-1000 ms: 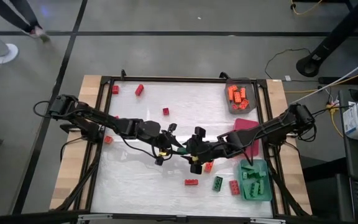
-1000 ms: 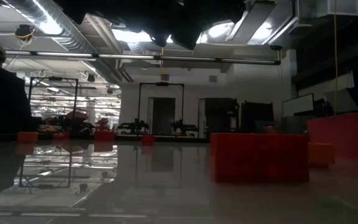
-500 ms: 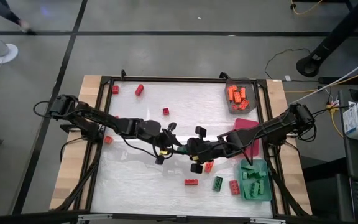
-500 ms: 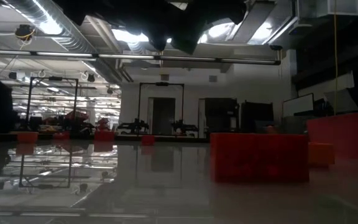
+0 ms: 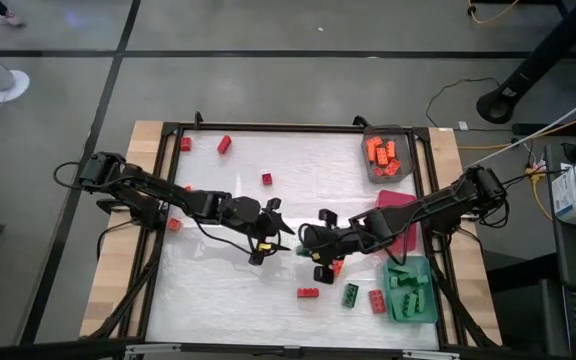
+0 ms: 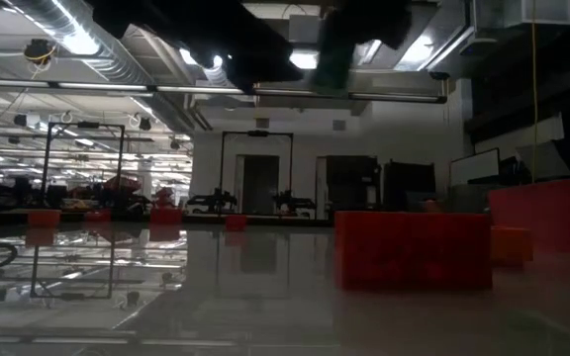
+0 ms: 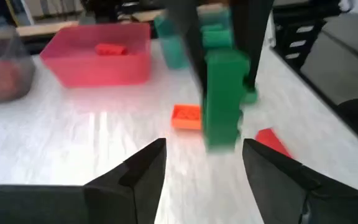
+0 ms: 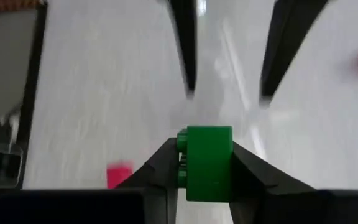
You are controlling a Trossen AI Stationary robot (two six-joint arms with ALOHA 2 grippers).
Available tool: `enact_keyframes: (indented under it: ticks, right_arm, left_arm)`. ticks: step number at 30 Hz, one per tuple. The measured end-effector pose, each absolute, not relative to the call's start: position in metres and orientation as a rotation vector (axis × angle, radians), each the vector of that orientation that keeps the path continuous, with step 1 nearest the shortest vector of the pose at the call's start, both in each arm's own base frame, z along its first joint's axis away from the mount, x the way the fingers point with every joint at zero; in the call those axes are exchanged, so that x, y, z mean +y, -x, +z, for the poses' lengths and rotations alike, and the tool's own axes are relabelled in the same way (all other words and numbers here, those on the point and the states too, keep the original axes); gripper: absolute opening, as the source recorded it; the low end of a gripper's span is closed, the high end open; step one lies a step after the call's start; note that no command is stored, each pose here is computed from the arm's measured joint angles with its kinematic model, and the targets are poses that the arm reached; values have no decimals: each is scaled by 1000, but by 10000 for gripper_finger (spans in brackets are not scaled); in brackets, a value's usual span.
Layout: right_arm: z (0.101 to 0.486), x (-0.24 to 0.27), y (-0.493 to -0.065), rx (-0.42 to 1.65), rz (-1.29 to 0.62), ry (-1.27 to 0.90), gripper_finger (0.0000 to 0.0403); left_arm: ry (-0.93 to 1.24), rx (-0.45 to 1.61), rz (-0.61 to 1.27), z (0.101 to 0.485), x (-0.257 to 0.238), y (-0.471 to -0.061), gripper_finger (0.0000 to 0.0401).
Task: Sort blocks
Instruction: Put the green game piece into the blue bin
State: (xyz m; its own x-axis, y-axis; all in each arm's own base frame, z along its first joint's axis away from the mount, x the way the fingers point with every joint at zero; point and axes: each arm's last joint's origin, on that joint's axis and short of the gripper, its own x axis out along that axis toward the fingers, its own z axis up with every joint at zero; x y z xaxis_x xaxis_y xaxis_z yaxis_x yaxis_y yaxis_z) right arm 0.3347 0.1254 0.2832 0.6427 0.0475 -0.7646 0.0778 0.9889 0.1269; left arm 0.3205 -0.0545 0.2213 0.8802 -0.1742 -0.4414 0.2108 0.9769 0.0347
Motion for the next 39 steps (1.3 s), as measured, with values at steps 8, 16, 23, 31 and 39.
enact_keyframes:
  ticks: [8, 16, 23, 31, 39]
  right_arm:
    - [291, 129, -295, 1322, -87, -311, 102]
    - [288, 170, -236, 1593, -322, -267, 104]
    - [288, 210, -197, 1546, -421, -282, 106]
    - [288, 235, -171, 1522, -419, -308, 108]
    - [288, 238, -167, 1519, -464, -357, 108]
  left_arm:
    - [-89, 563, -202, 212, -54, -315, 201]
    - [-47, 555, -191, 213, -54, -316, 200]
    - [-14, 546, -202, 214, -61, -315, 200]
    - [-19, 481, -297, 217, -92, -313, 200]
    - [1, 357, -352, 198, -135, -322, 200]
